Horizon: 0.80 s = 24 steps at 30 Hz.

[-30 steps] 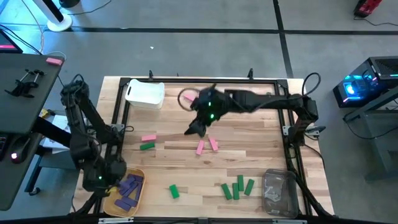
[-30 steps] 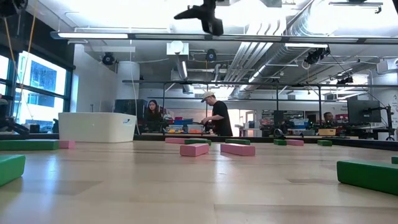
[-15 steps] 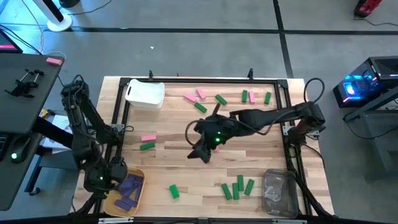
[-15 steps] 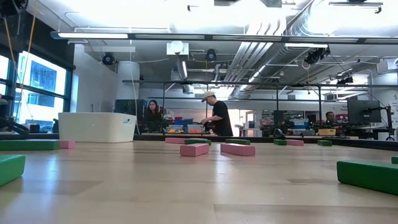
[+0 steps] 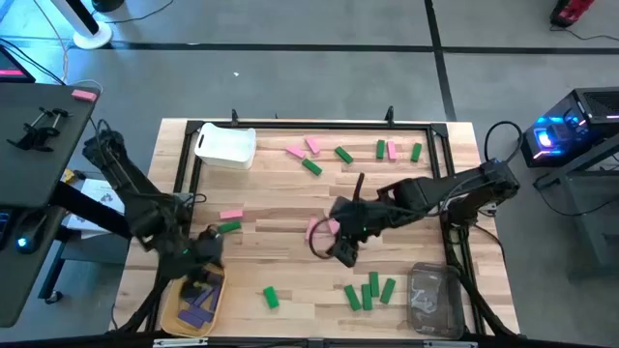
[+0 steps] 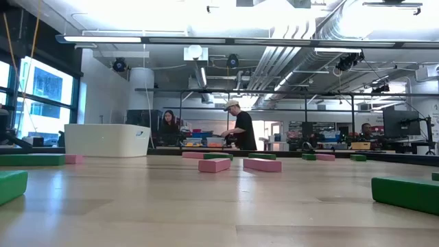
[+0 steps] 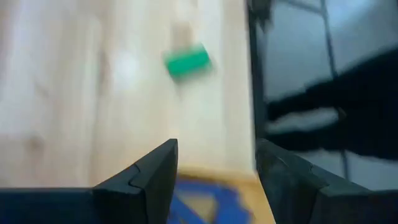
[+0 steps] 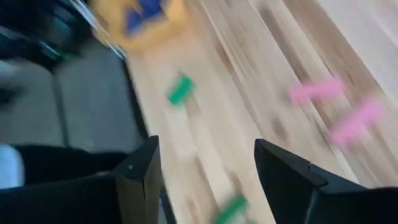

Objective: Sort blocks
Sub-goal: Put the green block into the black bin

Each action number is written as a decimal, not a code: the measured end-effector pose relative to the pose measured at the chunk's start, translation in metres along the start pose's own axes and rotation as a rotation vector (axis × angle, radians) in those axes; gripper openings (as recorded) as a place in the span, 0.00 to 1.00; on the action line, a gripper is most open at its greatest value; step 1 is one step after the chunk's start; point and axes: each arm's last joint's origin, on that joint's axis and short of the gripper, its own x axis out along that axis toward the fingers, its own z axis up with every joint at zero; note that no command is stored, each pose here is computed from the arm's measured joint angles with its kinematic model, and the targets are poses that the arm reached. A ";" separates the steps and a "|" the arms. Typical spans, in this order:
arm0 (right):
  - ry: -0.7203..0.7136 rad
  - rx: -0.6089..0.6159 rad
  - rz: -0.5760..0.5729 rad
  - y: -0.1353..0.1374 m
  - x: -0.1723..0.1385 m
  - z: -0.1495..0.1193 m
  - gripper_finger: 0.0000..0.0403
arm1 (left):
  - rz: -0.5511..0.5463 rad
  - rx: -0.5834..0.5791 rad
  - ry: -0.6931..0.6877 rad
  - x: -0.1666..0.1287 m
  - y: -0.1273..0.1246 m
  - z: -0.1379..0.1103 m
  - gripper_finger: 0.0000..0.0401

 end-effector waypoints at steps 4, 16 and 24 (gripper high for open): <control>0.123 0.028 -0.064 0.002 0.015 -0.028 0.48 | 0.062 -0.013 -0.149 0.006 0.021 0.033 0.50; 0.399 0.514 -0.156 -0.012 0.084 -0.127 0.48 | -0.009 0.002 -0.639 0.013 0.048 0.118 0.51; 0.404 0.734 -0.355 -0.032 0.097 -0.161 0.48 | 0.016 0.022 -0.635 0.026 0.056 0.126 0.51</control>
